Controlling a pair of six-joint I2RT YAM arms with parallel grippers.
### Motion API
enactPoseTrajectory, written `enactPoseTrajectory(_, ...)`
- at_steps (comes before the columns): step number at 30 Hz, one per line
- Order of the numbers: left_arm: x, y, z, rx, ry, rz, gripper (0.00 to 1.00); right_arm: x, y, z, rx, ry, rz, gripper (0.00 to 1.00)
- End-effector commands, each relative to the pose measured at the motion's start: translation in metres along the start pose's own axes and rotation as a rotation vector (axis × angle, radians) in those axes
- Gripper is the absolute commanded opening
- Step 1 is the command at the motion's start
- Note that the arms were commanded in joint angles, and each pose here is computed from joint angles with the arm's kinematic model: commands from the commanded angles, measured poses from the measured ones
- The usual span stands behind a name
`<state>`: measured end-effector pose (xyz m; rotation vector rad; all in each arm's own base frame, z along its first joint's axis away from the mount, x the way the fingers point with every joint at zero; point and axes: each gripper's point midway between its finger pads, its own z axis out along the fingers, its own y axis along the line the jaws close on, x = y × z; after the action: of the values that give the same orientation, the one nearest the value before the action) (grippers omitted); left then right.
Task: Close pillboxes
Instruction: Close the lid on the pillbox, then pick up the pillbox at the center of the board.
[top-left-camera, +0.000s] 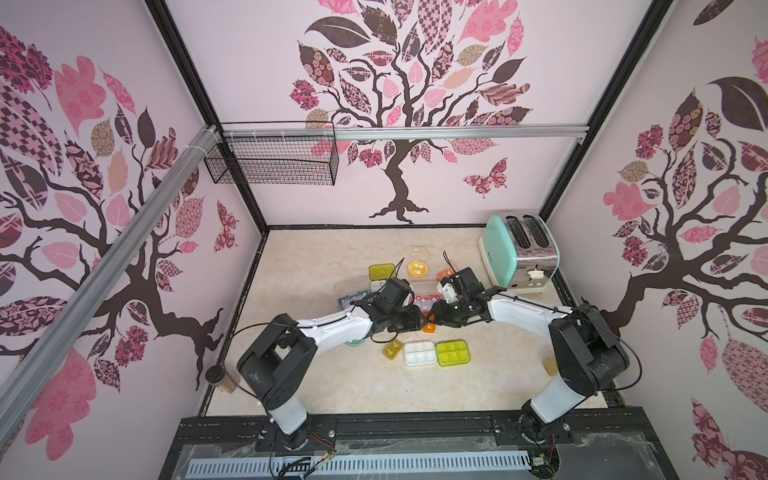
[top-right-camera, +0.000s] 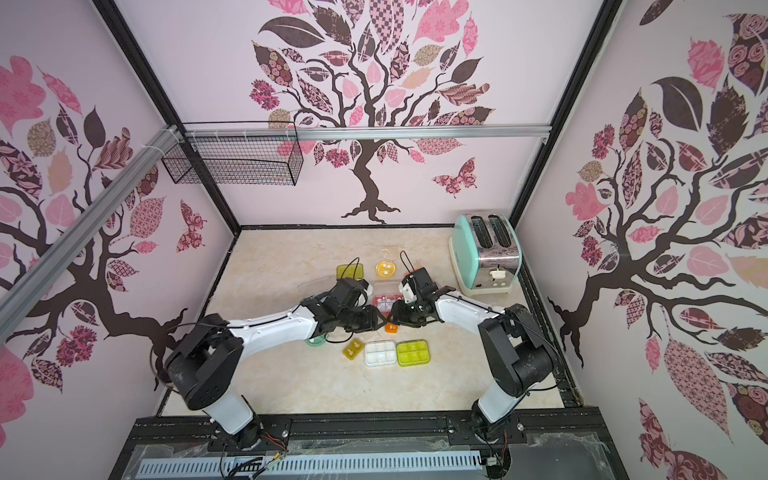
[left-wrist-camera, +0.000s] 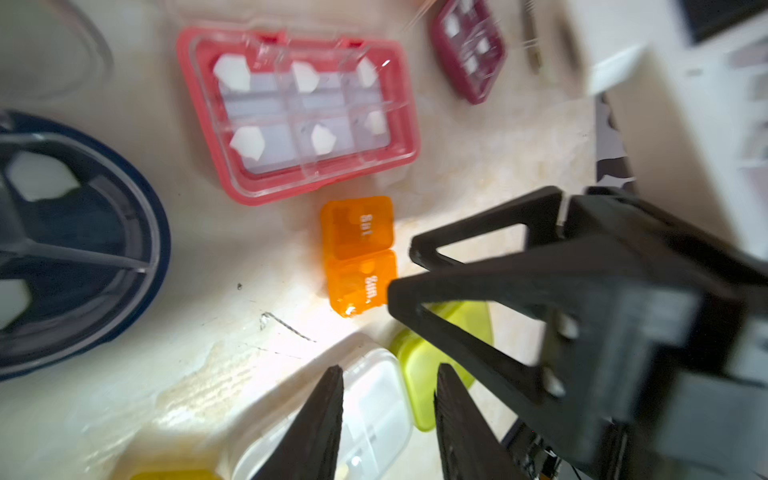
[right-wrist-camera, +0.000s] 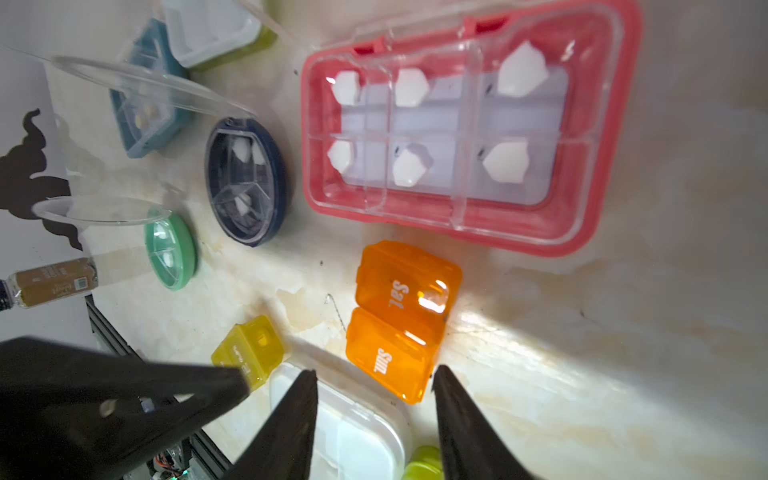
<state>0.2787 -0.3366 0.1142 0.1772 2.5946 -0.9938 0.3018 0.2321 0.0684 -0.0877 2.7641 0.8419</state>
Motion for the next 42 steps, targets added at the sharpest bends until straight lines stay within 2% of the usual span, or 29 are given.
enactPoseTrajectory(1,-0.007,0.0,-0.022,-0.061,-0.021,0.109,0.4,-0.003,0.0,-0.017,0.064,-0.011,-0.034,0.6)
enactPoseTrajectory(6,0.001,0.022,-0.037,-0.168,0.027,0.17,0.39,-0.007,-0.007,-0.027,0.158,-0.025,-0.037,0.83)
enactPoseTrajectory(10,0.014,0.038,-0.043,-0.201,0.056,0.185,0.39,-0.009,-0.004,-0.025,0.252,-0.022,-0.069,0.99)
enactPoseTrajectory(18,0.042,0.064,-0.055,-0.251,0.109,0.188,0.41,-0.006,0.001,0.0,0.344,0.027,-0.108,0.95)
enactPoseTrajectory(21,0.044,0.07,-0.06,-0.257,0.096,0.174,0.41,-0.007,-0.003,0.004,0.371,0.036,-0.104,0.9)
enactPoseTrajectory(32,0.049,0.087,-0.063,-0.289,0.085,0.158,0.39,0.008,-0.003,0.03,0.425,0.096,-0.121,0.84)
enactPoseTrajectory(39,0.051,0.092,-0.06,-0.3,0.085,0.142,0.36,0.004,-0.001,0.033,0.418,0.076,-0.119,0.67)
enactPoseTrajectory(42,0.052,0.093,-0.059,-0.302,0.085,0.142,0.36,0.005,-0.005,0.038,0.429,0.088,-0.12,0.64)
